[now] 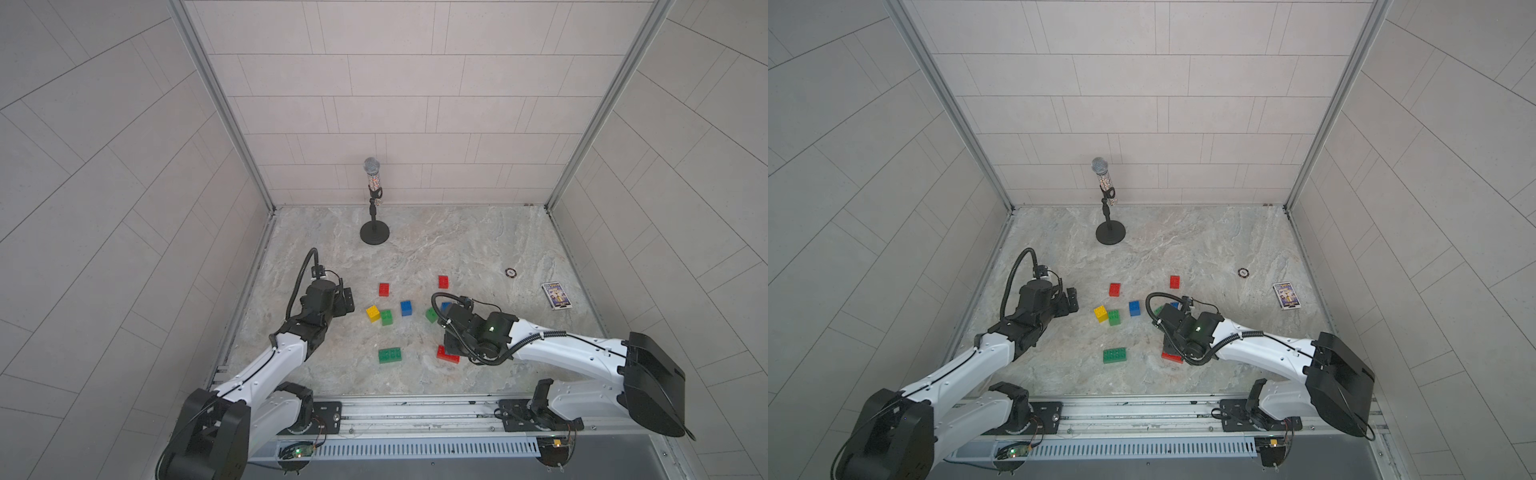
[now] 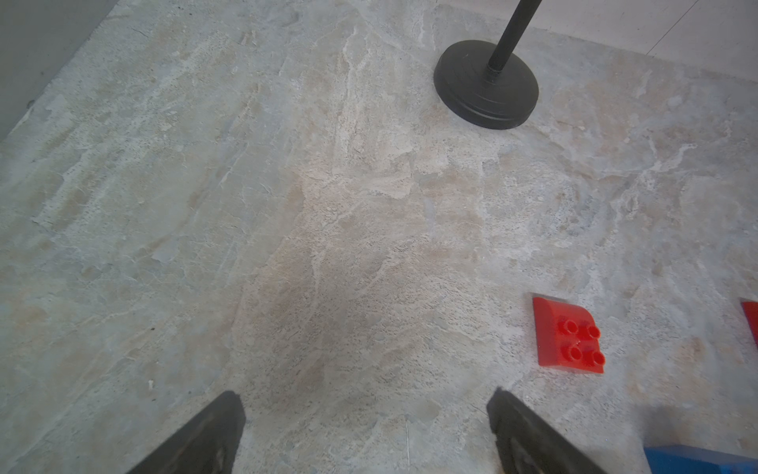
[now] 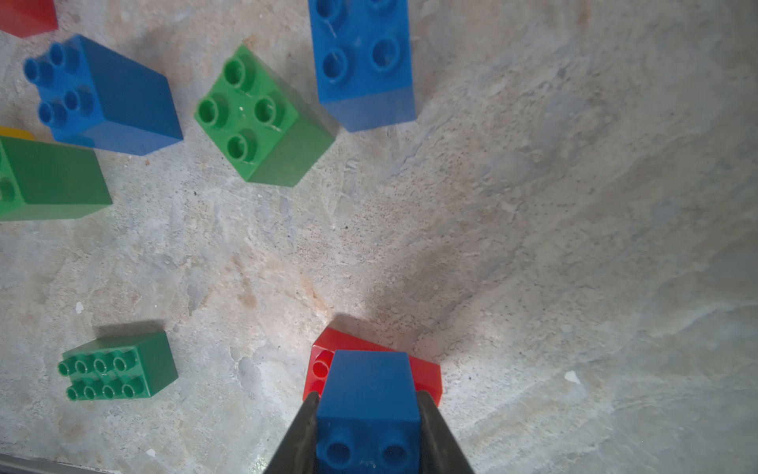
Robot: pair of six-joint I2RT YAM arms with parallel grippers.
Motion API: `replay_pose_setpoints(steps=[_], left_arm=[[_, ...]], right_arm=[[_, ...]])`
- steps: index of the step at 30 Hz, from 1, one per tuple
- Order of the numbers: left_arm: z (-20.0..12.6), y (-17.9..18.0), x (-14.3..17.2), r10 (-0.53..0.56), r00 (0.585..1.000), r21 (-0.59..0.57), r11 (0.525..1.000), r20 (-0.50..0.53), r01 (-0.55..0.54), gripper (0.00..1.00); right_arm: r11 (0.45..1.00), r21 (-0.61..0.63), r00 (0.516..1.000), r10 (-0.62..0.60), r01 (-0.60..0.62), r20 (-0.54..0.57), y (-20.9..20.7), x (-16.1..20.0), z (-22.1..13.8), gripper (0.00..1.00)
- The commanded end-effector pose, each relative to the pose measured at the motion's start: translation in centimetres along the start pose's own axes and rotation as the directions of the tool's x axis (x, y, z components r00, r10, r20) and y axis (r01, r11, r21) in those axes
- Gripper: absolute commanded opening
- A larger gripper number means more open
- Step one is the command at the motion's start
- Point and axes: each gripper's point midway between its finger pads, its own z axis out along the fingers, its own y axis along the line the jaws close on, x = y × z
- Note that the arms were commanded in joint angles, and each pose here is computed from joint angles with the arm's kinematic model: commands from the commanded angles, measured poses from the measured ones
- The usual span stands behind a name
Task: Assemble the number 1 with lego
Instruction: Assemble the lego brick with the lego brick.
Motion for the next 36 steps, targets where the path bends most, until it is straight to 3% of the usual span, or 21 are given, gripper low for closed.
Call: replay_pose_setpoints(steps=[1,17,28,36], left_arm=[[-0.3,0.1,-0.7,-0.019,0.999,-0.002,1.000,0.036,0.020,1.00],[-0.6,0.3,-0.8,-0.033,0.998,-0.007,0.999,0.050,0.033,1.00],[-0.6,0.3,-0.7,-0.035,0.998,-0.002,0.999,0.050,0.036,1.00],[-0.6,0.4,-0.7,-0.040,0.998,0.000,0.999,0.053,0.040,1.00]], right_arm=[[0.997,0.080,1.000,0.010,-0.009,-0.018,-1.6,0.6,-0.5,0.00],[0.997,0.073,0.999,0.038,-0.036,-0.014,-1.0,0.6,-2.4,0.00],[0.982,0.059,0.983,0.183,-0.182,-0.011,-1.0,1.2,-1.3,0.00],[0.980,0.106,0.986,0.169,-0.168,-0.007,-0.5,1.0,-1.4,0.00]])
